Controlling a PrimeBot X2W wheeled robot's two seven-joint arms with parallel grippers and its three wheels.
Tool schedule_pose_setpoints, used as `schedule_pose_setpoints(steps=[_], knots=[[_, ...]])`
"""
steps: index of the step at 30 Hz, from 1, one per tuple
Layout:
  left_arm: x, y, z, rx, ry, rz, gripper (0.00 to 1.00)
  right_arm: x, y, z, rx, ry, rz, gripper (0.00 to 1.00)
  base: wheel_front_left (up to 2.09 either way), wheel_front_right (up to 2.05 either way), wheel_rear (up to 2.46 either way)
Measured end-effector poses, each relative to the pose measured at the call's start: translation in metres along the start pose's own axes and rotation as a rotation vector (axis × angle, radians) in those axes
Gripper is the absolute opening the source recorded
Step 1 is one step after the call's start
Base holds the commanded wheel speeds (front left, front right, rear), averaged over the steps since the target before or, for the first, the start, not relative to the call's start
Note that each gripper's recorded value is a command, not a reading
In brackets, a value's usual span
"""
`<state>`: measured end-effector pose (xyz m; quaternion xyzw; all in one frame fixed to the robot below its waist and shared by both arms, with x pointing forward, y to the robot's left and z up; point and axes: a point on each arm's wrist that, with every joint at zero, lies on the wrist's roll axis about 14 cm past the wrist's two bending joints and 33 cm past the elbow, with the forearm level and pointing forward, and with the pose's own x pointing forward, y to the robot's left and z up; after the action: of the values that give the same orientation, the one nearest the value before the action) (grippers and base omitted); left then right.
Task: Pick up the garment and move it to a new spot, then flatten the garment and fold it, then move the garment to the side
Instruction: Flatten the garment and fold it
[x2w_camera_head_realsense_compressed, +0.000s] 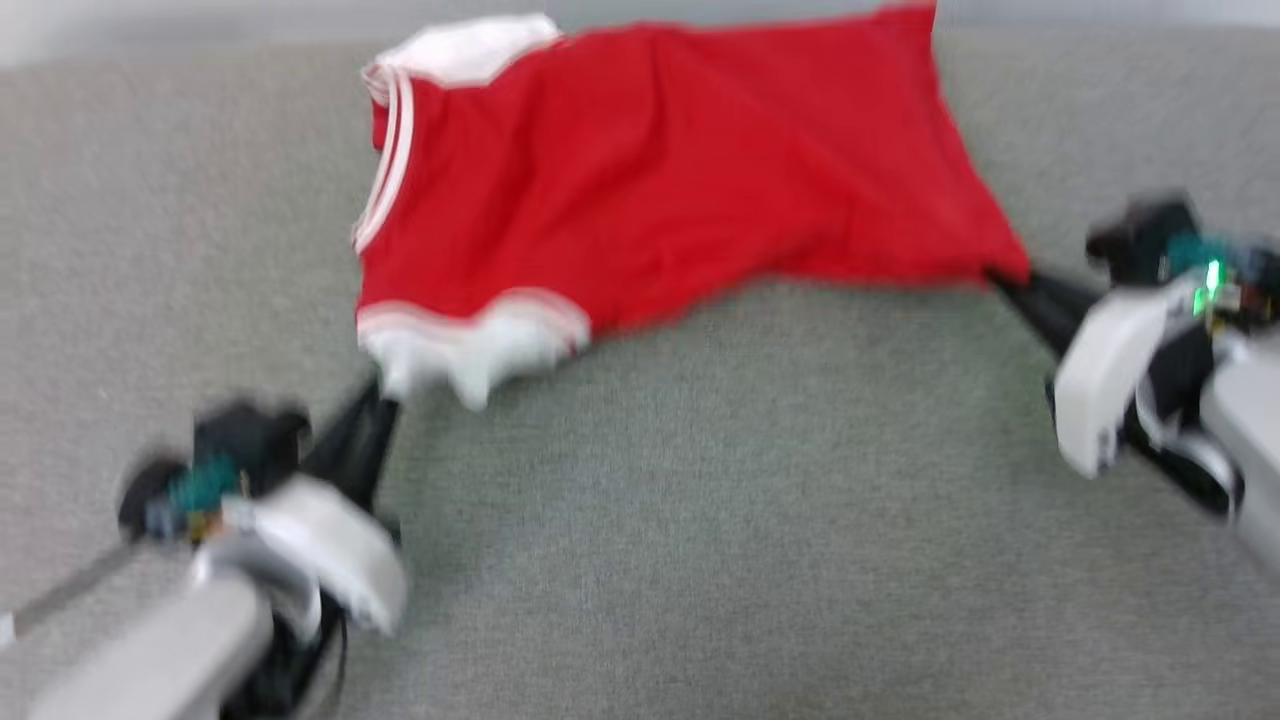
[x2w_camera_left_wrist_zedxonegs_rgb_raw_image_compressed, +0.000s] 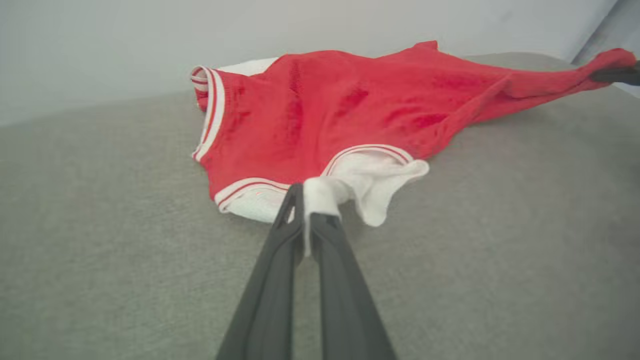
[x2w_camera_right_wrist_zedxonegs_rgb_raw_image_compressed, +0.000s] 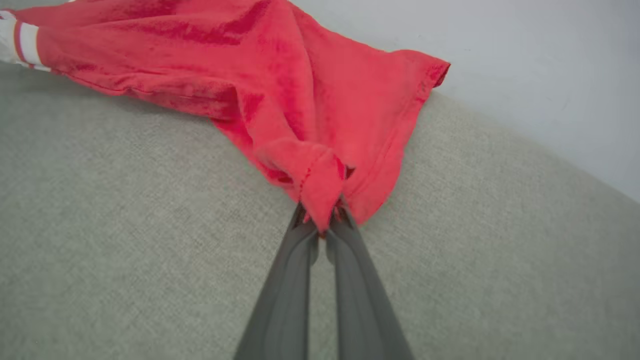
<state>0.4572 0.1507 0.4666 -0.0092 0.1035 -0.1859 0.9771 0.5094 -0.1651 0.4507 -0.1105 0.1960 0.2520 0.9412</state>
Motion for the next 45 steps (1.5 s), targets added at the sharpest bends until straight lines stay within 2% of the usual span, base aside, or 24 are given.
schedule_pose_setpoints(steps=[8, 15, 21, 24, 29, 34, 39, 45], knots=[[-0.080, -0.028, -0.042, -0.148, 0.136, 0.070, 0.00, -0.065, 0.017, -0.052, 0.100, 0.071, -0.015, 0.00, 0.00, 0.00, 0.00], [-0.132, -0.035, -0.074, -0.249, 0.236, 0.152, 0.00, -0.113, 0.039, -0.097, 0.171, 0.130, -0.015, 0.00, 0.00, 0.00, 0.00], [-0.163, -0.047, -0.095, -0.321, 0.302, 0.184, 0.00, -0.144, 0.067, -0.127, 0.241, 0.190, 0.004, 0.00, 0.00, 0.00, 0.00], [-0.171, -0.051, -0.104, -0.336, 0.332, 0.183, 0.00, -0.151, 0.069, -0.132, 0.259, 0.205, -0.006, 0.00, 0.00, 0.00, 0.00], [-0.161, -0.043, -0.096, -0.278, 0.297, 0.171, 0.00, -0.146, 0.067, -0.122, 0.268, 0.187, -0.015, 0.00, 0.00, 0.00, 0.00], [-0.117, -0.029, -0.058, -0.181, 0.170, 0.120, 0.00, -0.131, 0.064, -0.096, 0.248, 0.140, -0.015, 0.00, 0.00, 0.00, 0.00], [-0.076, -0.014, -0.019, -0.085, 0.082, 0.072, 0.00, -0.118, 0.045, -0.065, 0.233, 0.071, -0.050, 0.00, 0.00, 0.00, 0.00], [-0.032, 0.003, 0.005, -0.014, 0.053, 0.031, 0.00, -0.102, 0.027, -0.042, 0.208, 0.046, -0.072, 0.00, 0.00, 0.00, 0.00]])
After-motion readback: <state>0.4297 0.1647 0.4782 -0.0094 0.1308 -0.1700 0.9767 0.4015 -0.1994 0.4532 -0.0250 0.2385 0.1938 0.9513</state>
